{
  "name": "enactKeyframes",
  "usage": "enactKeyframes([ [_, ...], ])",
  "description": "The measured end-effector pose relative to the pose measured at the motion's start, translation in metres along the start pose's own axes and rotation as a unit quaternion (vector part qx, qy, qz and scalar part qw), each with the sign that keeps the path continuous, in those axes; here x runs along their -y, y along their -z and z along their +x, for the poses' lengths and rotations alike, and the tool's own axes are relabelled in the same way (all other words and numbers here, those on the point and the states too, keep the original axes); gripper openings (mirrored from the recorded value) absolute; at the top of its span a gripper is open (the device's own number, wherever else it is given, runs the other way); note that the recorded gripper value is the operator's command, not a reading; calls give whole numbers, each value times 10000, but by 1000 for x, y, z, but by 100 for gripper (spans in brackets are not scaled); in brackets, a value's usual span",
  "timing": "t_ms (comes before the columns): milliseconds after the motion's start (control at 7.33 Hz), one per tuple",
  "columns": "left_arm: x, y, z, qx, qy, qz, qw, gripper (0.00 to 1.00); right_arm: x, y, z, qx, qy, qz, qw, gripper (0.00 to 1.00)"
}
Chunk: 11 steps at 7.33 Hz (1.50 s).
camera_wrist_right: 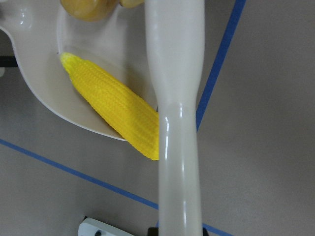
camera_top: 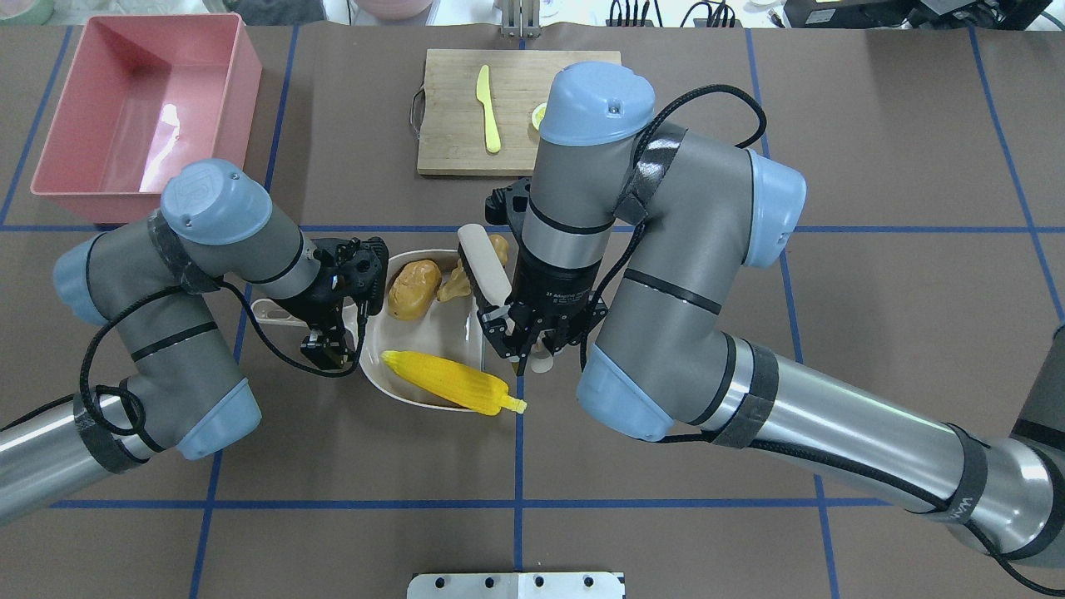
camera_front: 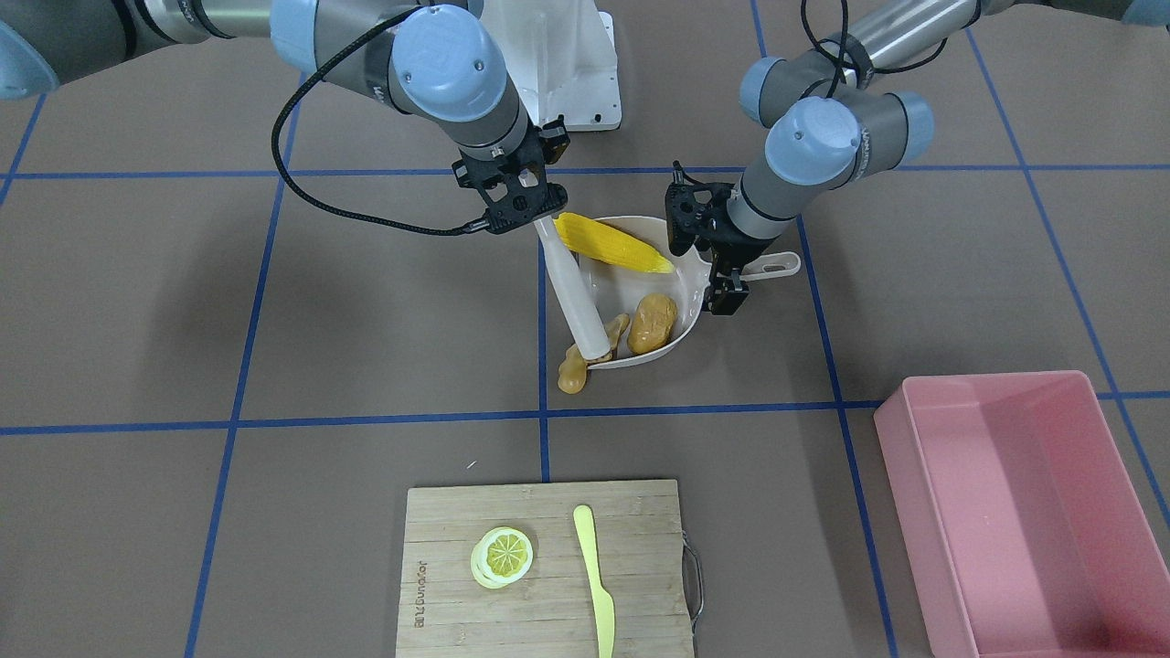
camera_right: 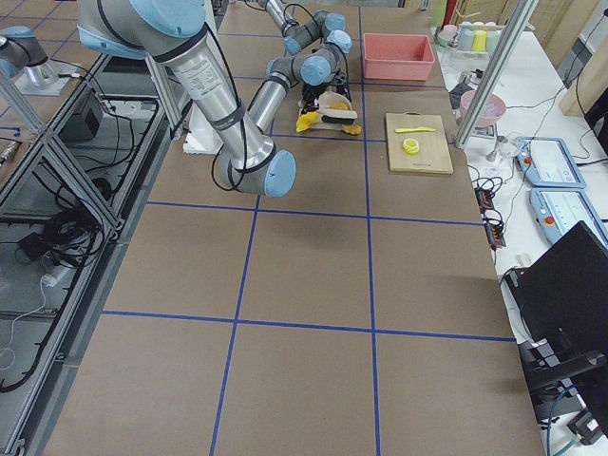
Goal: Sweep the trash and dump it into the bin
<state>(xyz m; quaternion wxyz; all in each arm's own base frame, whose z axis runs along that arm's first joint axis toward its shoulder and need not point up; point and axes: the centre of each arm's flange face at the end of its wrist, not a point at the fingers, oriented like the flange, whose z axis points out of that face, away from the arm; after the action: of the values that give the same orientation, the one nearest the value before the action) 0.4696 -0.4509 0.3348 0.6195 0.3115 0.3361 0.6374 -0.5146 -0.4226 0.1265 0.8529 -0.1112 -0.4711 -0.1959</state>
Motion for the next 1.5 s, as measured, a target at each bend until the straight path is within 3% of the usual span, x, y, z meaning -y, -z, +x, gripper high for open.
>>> enactKeyframes([
  [273, 0, 0, 0, -5, 7, -1, 10000, 98, 4, 23, 30, 15, -127, 68, 9999, 0],
  [545, 0, 0, 0, -5, 11, 1, 10000, 98, 4, 35, 87, -282, 11, 103, 9995, 0],
  [1091, 1, 0, 0, -3, 21, 1, 10000, 98, 20, 9, 71, -944, 378, 197, 9946, 0],
  [1500, 1, -1, -1, 0, 22, -1, 10000, 98, 58, -13, 57, -1071, 398, 257, 9931, 0],
])
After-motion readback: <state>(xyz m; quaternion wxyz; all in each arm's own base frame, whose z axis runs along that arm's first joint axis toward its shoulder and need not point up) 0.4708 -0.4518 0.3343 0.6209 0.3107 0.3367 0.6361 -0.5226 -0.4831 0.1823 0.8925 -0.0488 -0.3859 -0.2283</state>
